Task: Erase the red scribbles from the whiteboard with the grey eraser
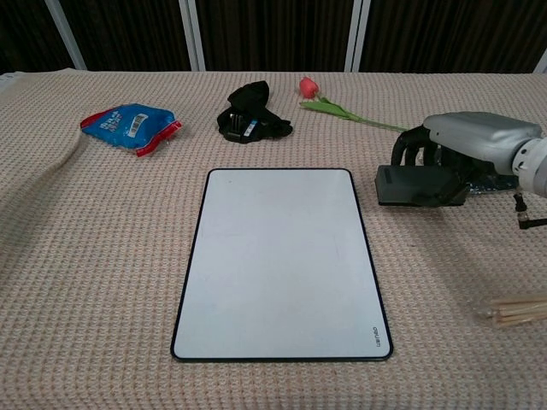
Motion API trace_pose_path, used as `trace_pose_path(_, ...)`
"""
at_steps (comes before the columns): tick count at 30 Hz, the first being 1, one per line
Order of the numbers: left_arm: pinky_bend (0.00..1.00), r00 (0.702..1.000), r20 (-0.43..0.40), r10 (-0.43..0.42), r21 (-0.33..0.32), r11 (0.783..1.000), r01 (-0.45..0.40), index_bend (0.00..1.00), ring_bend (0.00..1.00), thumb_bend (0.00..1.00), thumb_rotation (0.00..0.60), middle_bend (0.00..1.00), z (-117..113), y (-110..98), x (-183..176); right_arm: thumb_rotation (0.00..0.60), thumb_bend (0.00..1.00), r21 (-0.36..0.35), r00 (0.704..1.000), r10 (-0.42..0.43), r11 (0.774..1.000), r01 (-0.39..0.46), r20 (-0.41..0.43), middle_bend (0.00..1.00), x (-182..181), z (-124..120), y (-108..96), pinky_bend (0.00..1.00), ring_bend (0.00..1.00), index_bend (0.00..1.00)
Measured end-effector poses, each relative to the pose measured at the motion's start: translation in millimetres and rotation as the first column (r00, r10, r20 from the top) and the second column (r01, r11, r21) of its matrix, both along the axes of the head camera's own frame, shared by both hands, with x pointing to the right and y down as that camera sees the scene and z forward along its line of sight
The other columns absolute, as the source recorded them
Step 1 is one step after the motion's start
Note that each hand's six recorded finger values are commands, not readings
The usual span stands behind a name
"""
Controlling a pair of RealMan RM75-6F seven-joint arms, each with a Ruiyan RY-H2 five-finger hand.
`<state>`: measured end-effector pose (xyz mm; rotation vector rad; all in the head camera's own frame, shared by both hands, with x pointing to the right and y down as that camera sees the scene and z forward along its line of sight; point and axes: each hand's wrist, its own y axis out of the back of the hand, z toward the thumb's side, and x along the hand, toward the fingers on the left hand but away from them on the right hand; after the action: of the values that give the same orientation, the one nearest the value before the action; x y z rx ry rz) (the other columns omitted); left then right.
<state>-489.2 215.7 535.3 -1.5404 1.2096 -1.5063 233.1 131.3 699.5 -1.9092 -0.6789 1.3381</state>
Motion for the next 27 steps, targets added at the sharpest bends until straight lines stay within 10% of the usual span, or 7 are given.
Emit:
trace_pose_path(14,0.01,1.0,0.004,0.001,-0.003,1.0,-0.001,0.2,0.0,0.39,0.6,0.04,0.7,0.3,-0.4,0.6,0.03,-0.026,0.999,-0.013,1.0,0.012,-0.036,0.08,20.3,12.5,17.7,0.2,0.14,0.01)
trace_pose_path(27,0.01,1.0,0.003,-0.001,-0.001,1.0,0.001,0.2,0.0,0.39,0.6,0.04,0.4,0.1,-0.7,0.6,0.02,0.039,0.997,0.081,0.996,-0.082,0.02,0.02,49.1,-50.4,0.4,0.17,0.09,0.0)
